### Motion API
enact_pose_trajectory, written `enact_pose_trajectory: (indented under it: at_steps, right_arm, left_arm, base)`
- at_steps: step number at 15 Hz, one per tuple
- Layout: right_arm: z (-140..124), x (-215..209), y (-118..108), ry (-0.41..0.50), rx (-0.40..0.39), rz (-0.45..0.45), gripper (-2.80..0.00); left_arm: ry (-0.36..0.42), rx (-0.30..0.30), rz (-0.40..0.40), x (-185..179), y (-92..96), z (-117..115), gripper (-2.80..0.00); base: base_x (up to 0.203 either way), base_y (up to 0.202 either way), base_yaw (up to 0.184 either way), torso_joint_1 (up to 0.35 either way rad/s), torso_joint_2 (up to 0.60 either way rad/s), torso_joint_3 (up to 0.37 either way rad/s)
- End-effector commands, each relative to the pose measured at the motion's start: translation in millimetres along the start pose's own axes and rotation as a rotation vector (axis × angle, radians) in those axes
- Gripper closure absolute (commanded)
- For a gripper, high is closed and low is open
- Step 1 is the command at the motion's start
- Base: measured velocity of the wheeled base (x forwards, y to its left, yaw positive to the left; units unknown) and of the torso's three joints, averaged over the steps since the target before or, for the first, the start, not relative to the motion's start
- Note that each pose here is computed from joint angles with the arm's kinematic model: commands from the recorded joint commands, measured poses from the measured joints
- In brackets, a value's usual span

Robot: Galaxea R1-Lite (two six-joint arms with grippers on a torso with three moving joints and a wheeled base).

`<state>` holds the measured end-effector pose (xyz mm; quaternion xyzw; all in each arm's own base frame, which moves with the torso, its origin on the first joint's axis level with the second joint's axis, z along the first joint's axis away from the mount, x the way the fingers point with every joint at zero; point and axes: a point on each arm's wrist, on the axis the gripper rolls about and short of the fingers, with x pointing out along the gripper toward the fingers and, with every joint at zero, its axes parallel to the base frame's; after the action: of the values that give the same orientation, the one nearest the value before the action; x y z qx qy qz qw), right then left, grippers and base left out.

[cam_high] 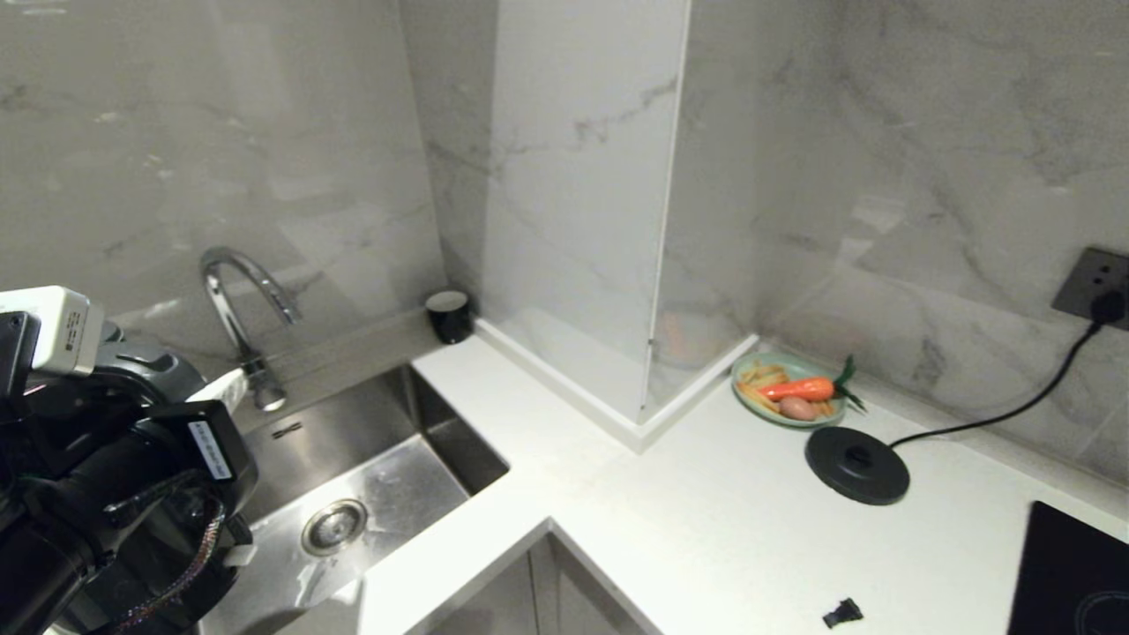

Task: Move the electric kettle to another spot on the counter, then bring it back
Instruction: Place it by the sink

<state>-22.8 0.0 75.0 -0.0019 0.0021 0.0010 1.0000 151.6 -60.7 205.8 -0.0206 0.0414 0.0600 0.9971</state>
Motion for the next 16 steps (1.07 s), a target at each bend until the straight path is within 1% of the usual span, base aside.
enact_pose_trajectory:
  at_steps: [1,3,5,7,9,10,13,16]
  right_arm:
    - [0,0,0,0.002,-0.001,0.001,0.0]
    - [0,0,0,0.0,-0.001,0.001,0.0]
    - [0,0,0,0.0,-0.001,0.001,0.0]
    - [0,0,0,0.002,-0.001,0.001,0.0]
    - [0,0,0,0.001,-0.001,0.001,0.0]
    - [0,0,0,0.002,-0.001,0.001,0.0]
    - [0,0,0,0.001,-0.001,0.001,0.0]
    - [0,0,0,0.001,-0.001,0.001,0.0]
  left_arm:
    - [-0.003,-0.002,0.006,6,-3.6,3,0.0]
    - [-0.002,-0.003,0.028,15,-5.6,7,0.0]
    - [0.009,-0.002,0.108,34,-0.2,8,0.0]
    - [0.043,0.009,0.196,59,8.6,4,0.0]
    - [0.082,0.015,0.247,82,14.4,-3,0.0]
    - [0.085,0.01,0.261,91,18.6,-5,0.0]
    - [0.056,-0.011,0.296,118,30.6,-14,0.0]
    - [0.081,-0.017,0.328,130,48.4,-25,0.0]
  base:
    - [-0.003,-0.008,0.142,0.001,0.0,0.004]
    - [-0.002,-0.003,0.087,0.0,0.0,0.002]
    - [0.0,0.0,0.0,0.0,0.0,0.0]
    - [0.0,0.0,0.0,0.0,0.0,0.0]
    - [0.0,0.0,0.0,0.0,0.0,0.0]
    - [0.0,0.0,0.0,0.0,0.0,0.0]
    - [0.0,0.0,0.0,0.0,0.0,0.0]
    - [0.0,0.0,0.0,0.0,0.0,0.0]
